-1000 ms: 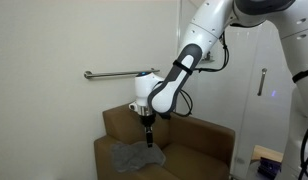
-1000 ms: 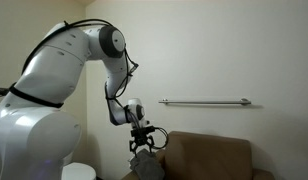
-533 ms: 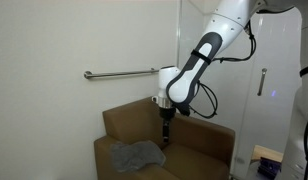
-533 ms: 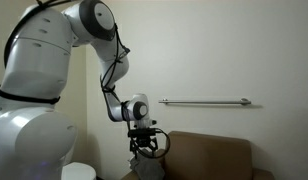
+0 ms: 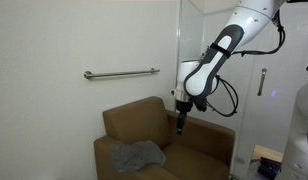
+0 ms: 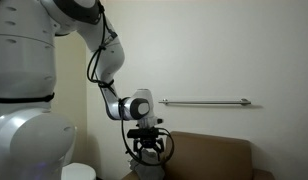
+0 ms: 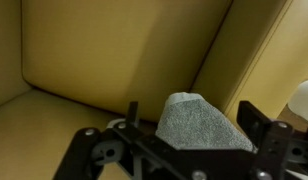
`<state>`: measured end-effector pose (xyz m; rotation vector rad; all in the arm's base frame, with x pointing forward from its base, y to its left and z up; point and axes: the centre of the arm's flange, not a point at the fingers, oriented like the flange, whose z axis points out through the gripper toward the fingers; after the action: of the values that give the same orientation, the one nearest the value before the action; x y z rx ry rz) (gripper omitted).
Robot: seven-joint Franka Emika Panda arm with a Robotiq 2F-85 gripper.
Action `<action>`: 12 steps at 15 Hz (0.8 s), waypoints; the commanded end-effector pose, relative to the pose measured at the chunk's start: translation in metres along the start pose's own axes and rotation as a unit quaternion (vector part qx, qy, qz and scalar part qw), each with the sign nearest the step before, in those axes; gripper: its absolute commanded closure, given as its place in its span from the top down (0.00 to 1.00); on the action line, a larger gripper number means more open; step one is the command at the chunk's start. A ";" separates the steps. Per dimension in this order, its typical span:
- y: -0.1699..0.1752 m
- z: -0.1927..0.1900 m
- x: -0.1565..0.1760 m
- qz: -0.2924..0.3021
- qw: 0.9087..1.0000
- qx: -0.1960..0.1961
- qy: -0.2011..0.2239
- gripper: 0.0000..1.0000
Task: Put the grey towel on the armrest
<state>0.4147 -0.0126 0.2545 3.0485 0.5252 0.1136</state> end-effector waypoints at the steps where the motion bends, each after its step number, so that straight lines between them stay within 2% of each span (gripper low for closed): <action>1: 0.023 -0.022 -0.038 0.017 1.000 -0.006 0.019 1.00; 8: 0.068 -0.020 -0.065 0.028 1.000 -0.010 0.005 1.00; 9: 0.057 -0.021 -0.047 0.044 0.999 -0.006 0.010 1.00; 12: 0.067 -0.020 -0.055 0.046 0.999 -0.008 0.007 1.00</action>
<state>0.3837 -0.0931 0.2747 3.0587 0.3827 0.1426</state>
